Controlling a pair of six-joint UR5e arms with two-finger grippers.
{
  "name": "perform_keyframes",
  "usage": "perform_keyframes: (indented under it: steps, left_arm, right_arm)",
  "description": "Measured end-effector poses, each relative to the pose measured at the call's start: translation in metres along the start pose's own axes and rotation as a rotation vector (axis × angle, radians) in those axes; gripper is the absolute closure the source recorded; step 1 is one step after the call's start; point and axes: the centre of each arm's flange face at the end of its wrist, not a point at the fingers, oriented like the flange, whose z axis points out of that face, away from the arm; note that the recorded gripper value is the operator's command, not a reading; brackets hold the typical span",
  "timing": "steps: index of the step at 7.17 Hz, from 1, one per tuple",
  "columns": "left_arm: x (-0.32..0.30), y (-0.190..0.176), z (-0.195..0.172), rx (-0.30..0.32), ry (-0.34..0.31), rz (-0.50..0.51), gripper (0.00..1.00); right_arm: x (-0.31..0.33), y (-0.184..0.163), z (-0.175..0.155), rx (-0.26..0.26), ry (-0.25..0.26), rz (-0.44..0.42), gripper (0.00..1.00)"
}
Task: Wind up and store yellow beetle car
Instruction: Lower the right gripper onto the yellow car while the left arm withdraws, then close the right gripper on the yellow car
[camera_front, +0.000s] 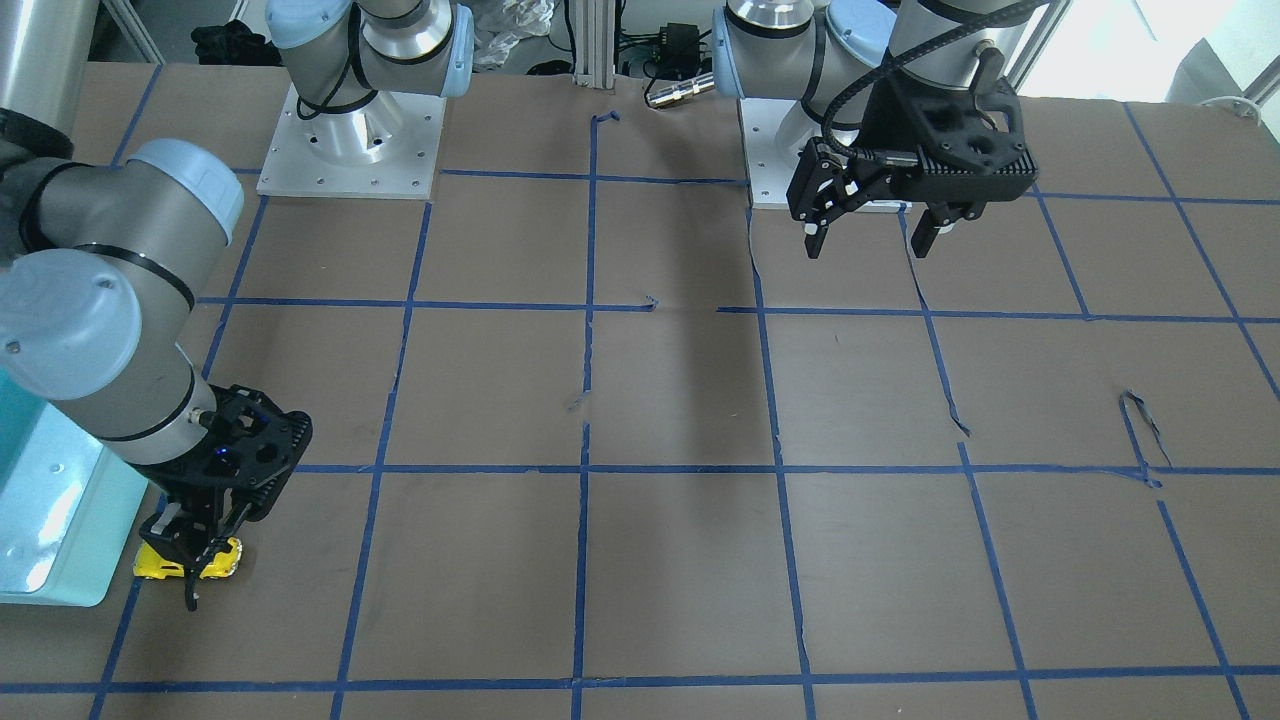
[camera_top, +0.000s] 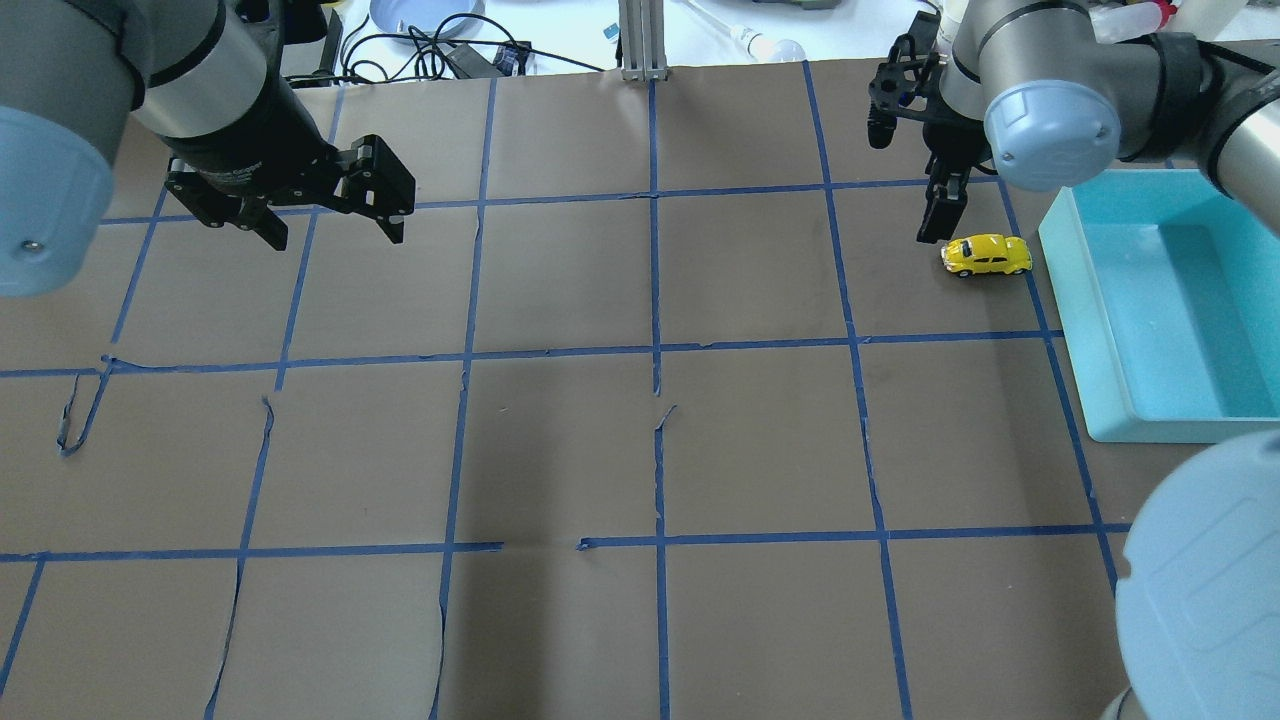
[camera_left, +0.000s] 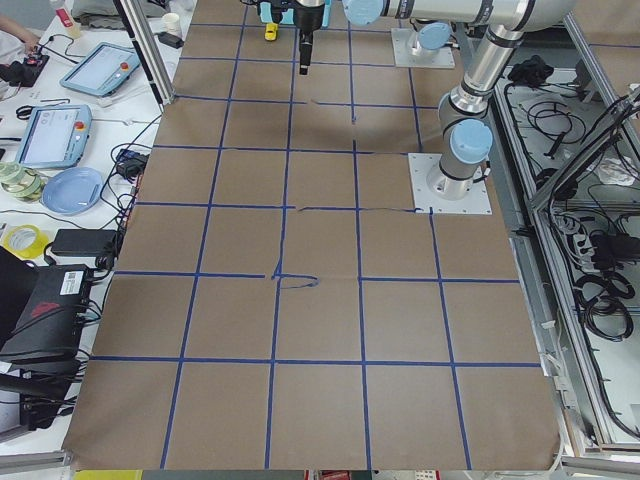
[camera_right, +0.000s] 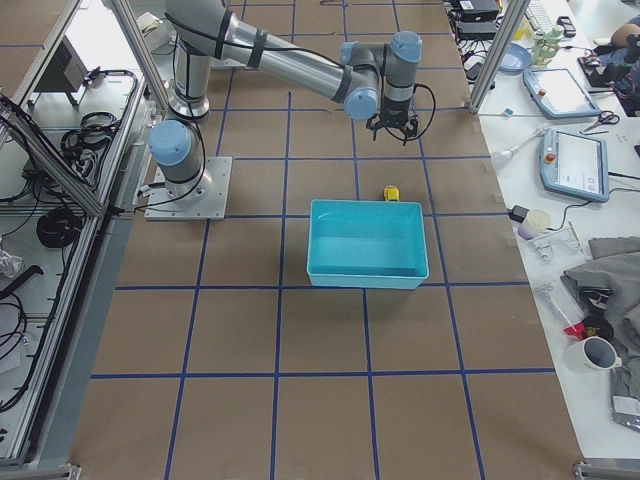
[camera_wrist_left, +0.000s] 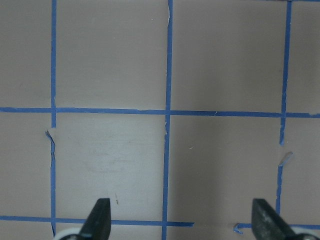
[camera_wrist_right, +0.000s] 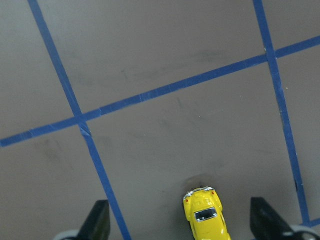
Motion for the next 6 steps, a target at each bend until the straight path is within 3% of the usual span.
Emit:
perform_keyframes:
  steps: [6]
  left_arm:
    - [-0.023, -0.005, -0.009, 0.051, -0.002, -0.035, 0.00]
  right_arm:
    - [0.036, 0.060, 0.078, -0.010, -0.039, -0.340, 0.00]
